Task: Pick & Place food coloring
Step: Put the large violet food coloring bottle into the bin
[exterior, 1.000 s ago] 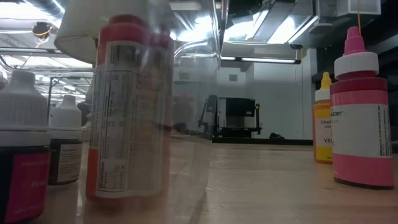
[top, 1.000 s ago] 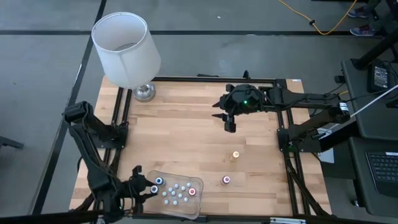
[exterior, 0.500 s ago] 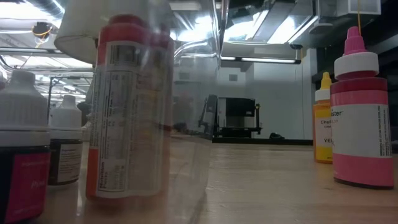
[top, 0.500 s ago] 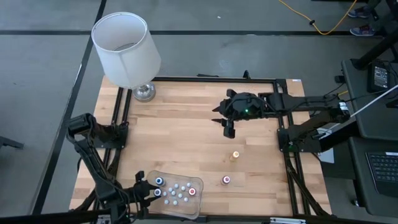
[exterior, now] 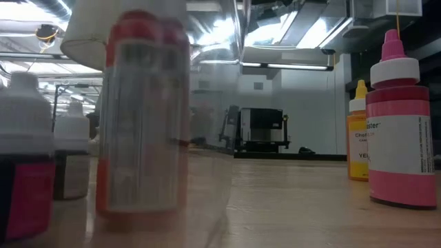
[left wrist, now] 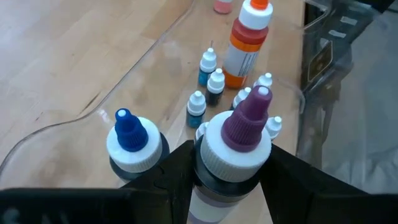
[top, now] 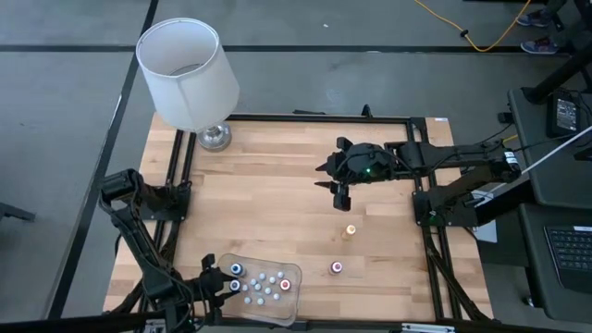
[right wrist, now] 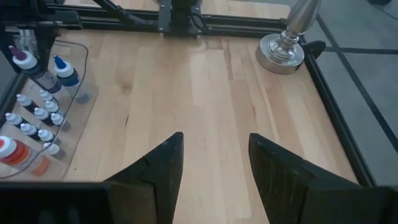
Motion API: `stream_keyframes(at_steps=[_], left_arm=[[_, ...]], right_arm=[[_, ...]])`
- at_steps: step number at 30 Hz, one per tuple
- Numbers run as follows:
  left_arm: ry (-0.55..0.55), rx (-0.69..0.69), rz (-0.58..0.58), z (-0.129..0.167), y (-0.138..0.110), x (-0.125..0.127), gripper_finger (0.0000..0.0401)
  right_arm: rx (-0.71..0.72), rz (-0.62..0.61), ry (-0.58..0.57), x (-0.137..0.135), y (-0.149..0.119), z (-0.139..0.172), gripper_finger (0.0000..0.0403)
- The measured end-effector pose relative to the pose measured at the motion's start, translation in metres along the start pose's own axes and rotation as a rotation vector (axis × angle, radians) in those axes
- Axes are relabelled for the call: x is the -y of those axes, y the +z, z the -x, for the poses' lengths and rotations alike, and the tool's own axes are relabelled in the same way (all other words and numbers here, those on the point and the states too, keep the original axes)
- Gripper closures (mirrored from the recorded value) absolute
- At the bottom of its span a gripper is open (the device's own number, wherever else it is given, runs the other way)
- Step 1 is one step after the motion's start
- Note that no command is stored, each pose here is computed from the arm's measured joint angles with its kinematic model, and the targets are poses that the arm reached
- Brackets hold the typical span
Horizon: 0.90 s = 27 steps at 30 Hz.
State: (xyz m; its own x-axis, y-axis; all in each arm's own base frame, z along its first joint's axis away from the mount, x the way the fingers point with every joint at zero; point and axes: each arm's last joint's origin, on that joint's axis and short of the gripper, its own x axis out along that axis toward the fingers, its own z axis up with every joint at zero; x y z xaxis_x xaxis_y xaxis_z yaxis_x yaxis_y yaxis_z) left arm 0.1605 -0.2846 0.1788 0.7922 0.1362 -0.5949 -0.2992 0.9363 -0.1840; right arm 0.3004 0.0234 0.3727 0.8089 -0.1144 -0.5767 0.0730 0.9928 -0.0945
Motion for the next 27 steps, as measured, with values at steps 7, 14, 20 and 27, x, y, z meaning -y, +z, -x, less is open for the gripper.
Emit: stream_keyframes(at_steps=[7,14,20,27], left_arm=[[0.025,-0.002,0.023,-0.0010,-0.0022,-0.0046,0.0242],[0.025,-0.015,0.040,-0.0028,0.0029,-0.0032,0.0250],[0.021,-0.034,0.061,-0.0042,0.0052,-0.0028,0.0230],[0.017,-0.042,0.072,-0.0036,0.0057,-0.0028,0.0223]], right_arm=[[0.000,0.001,0.000,0.0000,0.0000,0.0000,0.0221],[-0.001,0.005,0.000,0.0000,-0.0001,0.0000,0.0221],[0.000,0.027,0.000,0.0001,-0.0001,0.0001,0.0221],[0.000,0.028,0.000,0.0001,-0.0001,0.0001,0.0221]])
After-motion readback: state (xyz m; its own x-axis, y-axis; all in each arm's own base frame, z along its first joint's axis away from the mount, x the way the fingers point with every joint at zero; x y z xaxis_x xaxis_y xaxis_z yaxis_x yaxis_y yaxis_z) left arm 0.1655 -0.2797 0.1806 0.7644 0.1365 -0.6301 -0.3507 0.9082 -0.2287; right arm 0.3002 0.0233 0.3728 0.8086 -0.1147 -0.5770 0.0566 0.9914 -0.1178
